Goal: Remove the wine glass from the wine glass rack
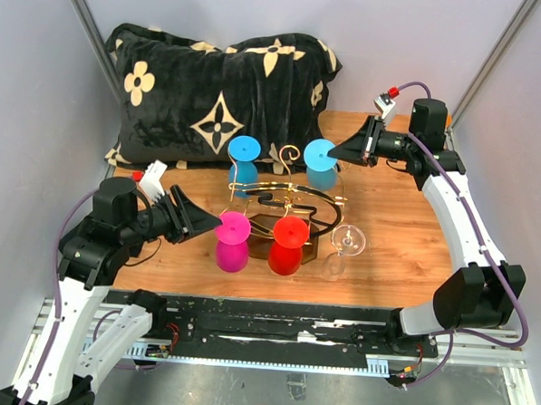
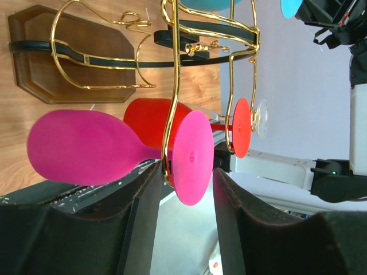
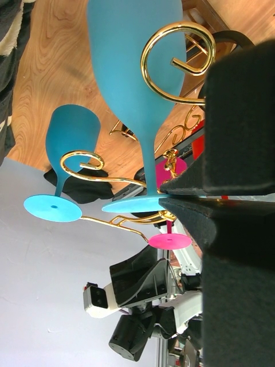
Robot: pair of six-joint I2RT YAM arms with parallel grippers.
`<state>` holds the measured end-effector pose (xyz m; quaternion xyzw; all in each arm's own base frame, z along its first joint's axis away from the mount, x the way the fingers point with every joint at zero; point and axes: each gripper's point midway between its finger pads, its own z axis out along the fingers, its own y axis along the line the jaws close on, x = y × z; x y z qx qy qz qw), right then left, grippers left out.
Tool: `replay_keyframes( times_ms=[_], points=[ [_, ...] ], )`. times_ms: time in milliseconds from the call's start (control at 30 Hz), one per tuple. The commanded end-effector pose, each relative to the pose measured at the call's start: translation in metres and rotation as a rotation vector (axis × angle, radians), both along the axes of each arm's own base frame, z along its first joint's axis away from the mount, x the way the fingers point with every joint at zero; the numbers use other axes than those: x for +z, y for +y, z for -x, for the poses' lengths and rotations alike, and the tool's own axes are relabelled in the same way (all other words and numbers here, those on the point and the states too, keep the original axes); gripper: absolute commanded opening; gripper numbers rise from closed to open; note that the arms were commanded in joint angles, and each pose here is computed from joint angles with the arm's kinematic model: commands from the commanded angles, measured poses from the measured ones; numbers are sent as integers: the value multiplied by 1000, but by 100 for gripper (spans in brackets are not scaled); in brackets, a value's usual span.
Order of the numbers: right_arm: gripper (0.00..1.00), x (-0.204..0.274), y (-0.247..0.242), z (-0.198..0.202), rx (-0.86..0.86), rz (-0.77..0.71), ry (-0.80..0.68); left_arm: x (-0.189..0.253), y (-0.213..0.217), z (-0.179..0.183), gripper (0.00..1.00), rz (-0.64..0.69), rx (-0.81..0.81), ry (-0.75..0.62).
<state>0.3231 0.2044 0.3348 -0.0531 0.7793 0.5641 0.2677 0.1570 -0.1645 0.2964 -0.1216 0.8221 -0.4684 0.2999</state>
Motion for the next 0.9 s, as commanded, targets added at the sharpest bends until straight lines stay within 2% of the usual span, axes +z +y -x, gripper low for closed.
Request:
replay_keyframes(
  times_ms=[0, 167, 367, 600, 667, 867],
  points=[
    [1, 10, -5, 1, -10, -4, -61, 13, -8, 1, 45, 36, -51, -38],
    [1, 10, -6, 1, -10, -4, -62, 11, -9, 0, 43, 41, -54, -33],
    [1, 9, -6, 0, -12, -3, -57, 24, -8, -2, 32, 31, -48, -61],
    [1, 9, -6, 0, -11, -3, -60, 15, -7, -4, 20, 18, -46, -46],
    [1, 9, -6, 0, -12, -3, -60, 11, -5, -5, 22, -1, -34, -43],
    [1, 10, -6, 1, -9, -3, -64, 7, 11, -7, 39, -113, 27, -40]
  ],
)
